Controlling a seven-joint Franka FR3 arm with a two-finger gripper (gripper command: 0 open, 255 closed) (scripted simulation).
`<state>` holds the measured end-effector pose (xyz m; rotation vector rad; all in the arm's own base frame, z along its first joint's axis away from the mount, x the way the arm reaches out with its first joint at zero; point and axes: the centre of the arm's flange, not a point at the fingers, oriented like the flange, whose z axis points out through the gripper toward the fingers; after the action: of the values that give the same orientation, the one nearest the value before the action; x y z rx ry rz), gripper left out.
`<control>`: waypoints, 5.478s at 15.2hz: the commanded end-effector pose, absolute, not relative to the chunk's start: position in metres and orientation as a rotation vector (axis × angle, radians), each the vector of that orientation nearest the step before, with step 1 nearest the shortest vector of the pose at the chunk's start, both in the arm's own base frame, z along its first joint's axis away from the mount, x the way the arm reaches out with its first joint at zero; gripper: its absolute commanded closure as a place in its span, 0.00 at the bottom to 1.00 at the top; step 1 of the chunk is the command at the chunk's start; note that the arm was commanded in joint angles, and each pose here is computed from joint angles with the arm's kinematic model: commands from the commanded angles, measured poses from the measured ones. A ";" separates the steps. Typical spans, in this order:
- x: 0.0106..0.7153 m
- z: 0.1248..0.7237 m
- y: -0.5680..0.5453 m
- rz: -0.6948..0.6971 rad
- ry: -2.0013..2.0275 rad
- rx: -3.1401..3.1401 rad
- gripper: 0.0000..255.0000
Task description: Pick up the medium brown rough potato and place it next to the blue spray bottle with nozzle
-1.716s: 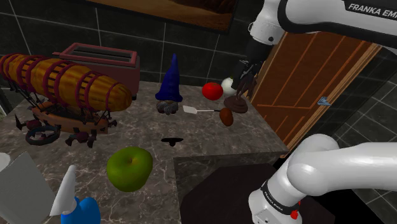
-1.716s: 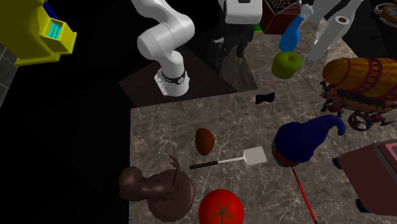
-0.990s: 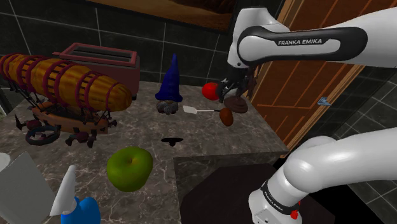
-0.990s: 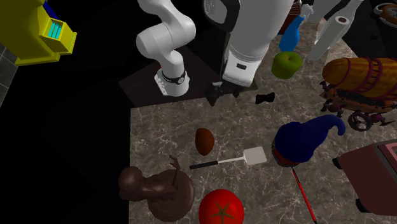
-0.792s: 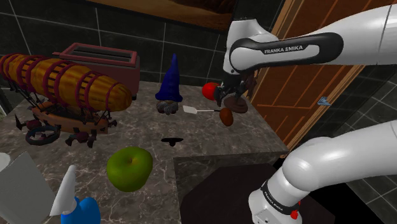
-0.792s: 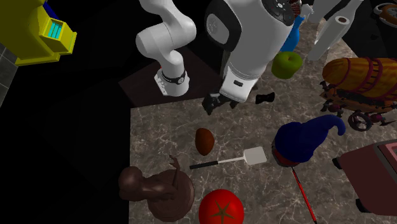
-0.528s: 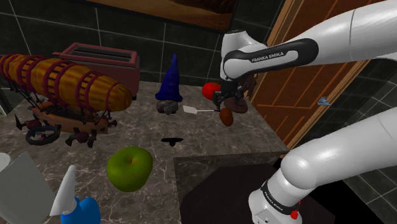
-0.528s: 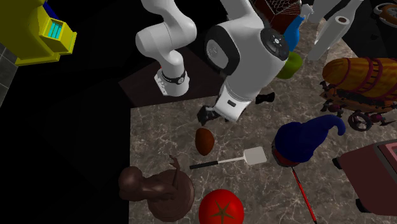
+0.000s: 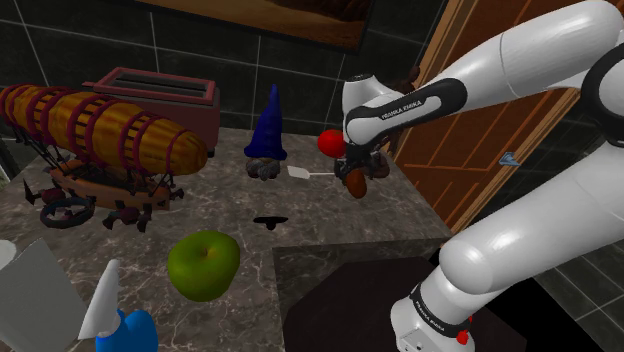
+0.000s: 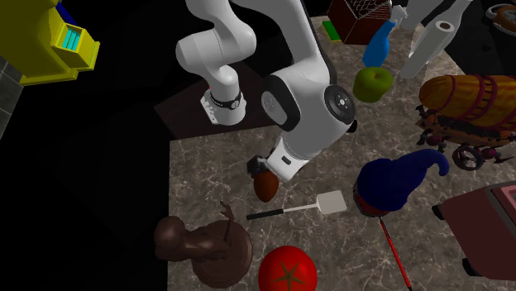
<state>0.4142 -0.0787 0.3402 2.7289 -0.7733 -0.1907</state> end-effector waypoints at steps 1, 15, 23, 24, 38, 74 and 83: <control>0.412 0.331 -0.081 -0.190 -0.774 2.728 0.00; 0.411 0.323 -0.083 -0.191 -0.774 2.728 1.00; 0.411 0.333 -0.083 -0.190 -0.774 2.728 1.00; 0.411 0.339 -0.083 -0.190 -0.774 2.728 1.00; 0.411 0.412 -0.083 -0.190 -0.774 2.728 1.00; 0.411 0.603 -0.083 -0.190 -0.774 2.728 1.00; 0.403 0.639 -0.058 -0.190 -0.774 2.728 1.00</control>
<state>0.4050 -0.0678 0.6390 2.7286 -0.7740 -0.1902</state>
